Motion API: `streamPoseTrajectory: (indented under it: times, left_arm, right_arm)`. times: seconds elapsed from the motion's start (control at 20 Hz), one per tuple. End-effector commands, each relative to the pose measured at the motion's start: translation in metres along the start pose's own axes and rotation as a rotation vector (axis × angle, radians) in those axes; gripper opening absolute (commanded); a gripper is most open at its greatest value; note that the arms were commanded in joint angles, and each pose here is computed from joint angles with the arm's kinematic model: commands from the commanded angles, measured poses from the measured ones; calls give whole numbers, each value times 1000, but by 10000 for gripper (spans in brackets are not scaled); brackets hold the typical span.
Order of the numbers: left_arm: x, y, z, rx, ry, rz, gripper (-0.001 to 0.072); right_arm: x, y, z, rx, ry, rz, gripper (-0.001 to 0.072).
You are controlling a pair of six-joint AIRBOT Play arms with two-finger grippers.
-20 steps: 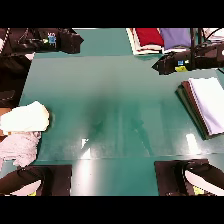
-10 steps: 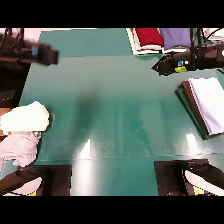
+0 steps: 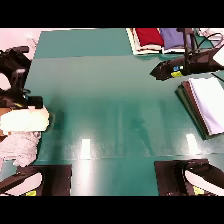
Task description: Fold the shirts.
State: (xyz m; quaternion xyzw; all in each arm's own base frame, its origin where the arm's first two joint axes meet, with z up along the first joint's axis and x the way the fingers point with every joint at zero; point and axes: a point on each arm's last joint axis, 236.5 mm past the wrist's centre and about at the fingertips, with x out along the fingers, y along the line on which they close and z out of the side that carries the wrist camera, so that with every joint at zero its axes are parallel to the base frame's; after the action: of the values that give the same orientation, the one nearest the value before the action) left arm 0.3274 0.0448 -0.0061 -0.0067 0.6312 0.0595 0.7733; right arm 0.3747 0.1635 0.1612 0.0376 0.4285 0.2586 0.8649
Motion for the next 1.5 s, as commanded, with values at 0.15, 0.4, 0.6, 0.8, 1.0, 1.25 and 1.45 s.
streamPoseTrajectory:
  times: [0.15, 0.4, 0.6, 0.8, 1.0, 1.25, 1.45]
  left_arm:
    - [27, 9, -22, -27, 44, 11, 61]
    - [-101, -1, 57, 16, -325, -4, 24]
    - [-294, -52, 82, 143, -794, -104, 23]
    - [-393, -115, 58, 303, -980, -272, 23]
    - [-386, -185, 48, 457, -952, -391, 23]
    - [-287, -280, 40, 634, -647, -417, 26]
    - [-221, -344, 33, 670, -458, -526, 617]
  right_arm:
    - [1, -1, 7, 2, -33, -5, 20]
    - [-44, 13, 61, -54, -186, -10, 20]
    - [-99, 33, 110, -120, -352, -20, 20]
    - [-150, 52, 142, -172, -490, -24, 20]
    - [-186, 66, 161, -205, -589, -26, 20]
    - [-193, 69, 162, -213, -600, -25, 20]
    - [-193, 69, 161, -213, -595, -24, 21]
